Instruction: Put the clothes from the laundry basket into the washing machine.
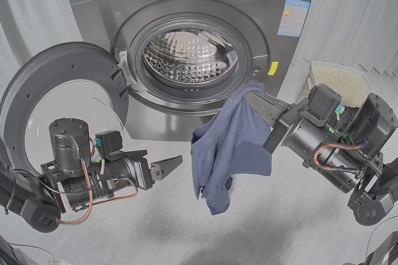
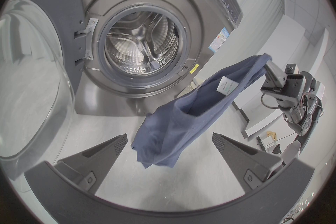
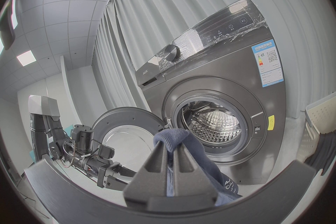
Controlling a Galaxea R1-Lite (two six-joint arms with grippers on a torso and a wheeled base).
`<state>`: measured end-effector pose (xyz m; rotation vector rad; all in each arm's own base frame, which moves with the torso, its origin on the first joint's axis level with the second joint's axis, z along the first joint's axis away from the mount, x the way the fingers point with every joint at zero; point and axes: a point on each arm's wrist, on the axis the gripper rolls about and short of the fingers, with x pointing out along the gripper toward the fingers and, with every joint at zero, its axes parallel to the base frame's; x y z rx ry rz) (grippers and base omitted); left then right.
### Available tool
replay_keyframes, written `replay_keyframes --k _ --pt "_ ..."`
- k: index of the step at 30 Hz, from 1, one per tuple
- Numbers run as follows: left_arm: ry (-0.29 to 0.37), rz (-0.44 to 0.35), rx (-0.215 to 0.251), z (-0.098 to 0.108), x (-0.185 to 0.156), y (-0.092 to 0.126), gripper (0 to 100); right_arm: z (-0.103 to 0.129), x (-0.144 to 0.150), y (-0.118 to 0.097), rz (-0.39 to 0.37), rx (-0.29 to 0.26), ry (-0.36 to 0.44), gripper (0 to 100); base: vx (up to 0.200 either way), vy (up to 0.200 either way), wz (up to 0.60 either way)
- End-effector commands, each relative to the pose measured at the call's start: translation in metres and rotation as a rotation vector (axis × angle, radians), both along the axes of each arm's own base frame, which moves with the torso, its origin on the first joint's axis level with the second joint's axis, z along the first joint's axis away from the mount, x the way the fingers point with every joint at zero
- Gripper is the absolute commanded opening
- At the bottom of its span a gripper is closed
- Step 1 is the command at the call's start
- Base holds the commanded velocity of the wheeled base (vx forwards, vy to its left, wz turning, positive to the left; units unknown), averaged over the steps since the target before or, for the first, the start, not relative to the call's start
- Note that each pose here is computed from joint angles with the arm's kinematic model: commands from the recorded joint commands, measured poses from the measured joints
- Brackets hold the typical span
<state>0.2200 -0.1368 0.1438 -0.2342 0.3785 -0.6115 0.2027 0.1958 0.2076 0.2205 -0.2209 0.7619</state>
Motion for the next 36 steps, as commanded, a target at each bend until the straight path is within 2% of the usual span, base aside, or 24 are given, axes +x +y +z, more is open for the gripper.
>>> replay_keyframes --k 1,2,4,10,15,23,26,27,34,36 --pt "0.025 -0.039 0.003 -0.018 0.004 -0.005 100 -0.001 0.0 0.001 0.002 -0.004 0.004 0 0.0 0.0 0.0" --pt "0.024 -0.043 0.002 -0.019 0.004 -0.006 100 -0.001 0.0 0.001 0.002 -0.003 0.005 0 0.0 0.0 0.0" --pt "0.013 -0.103 -0.018 -0.026 0.003 -0.013 100 -0.002 0.0 0.001 0.003 -0.005 0.005 0 0.0 0.0 0.0" --pt "0.004 -0.121 -0.026 -0.047 0.017 -0.023 100 -0.002 -0.001 0.002 0.007 -0.006 0.008 0 0.0 0.0 0.0" --pt "-0.03 -0.175 -0.049 -0.059 0.027 -0.031 100 -0.003 -0.001 0.003 0.01 -0.008 0.01 0 0.0 0.0 0.0" --pt "-0.063 -0.17 -0.037 -0.082 0.046 -0.042 100 -0.003 -0.001 0.003 0.009 -0.005 0.009 0 0.0 0.0 0.0" --pt "-0.083 -0.165 -0.041 -0.084 0.052 -0.044 100 -0.003 -0.001 0.003 0.009 -0.006 0.01 0 0.0 0.0 0.0" --pt "-0.111 -0.161 -0.055 -0.082 0.056 -0.047 0 -0.004 -0.001 0.002 0.009 -0.008 0.013 0 0.0 0.0 0.0" --pt "-0.171 -0.156 -0.088 -0.071 0.058 -0.047 0 -0.004 -0.002 0.002 0.009 -0.009 0.014 0 0.0 0.0 0.0" --pt "-0.207 -0.141 -0.102 -0.066 0.056 -0.047 0 -0.004 -0.002 0.002 0.008 -0.007 0.016 0 0.0 0.0 0.0"
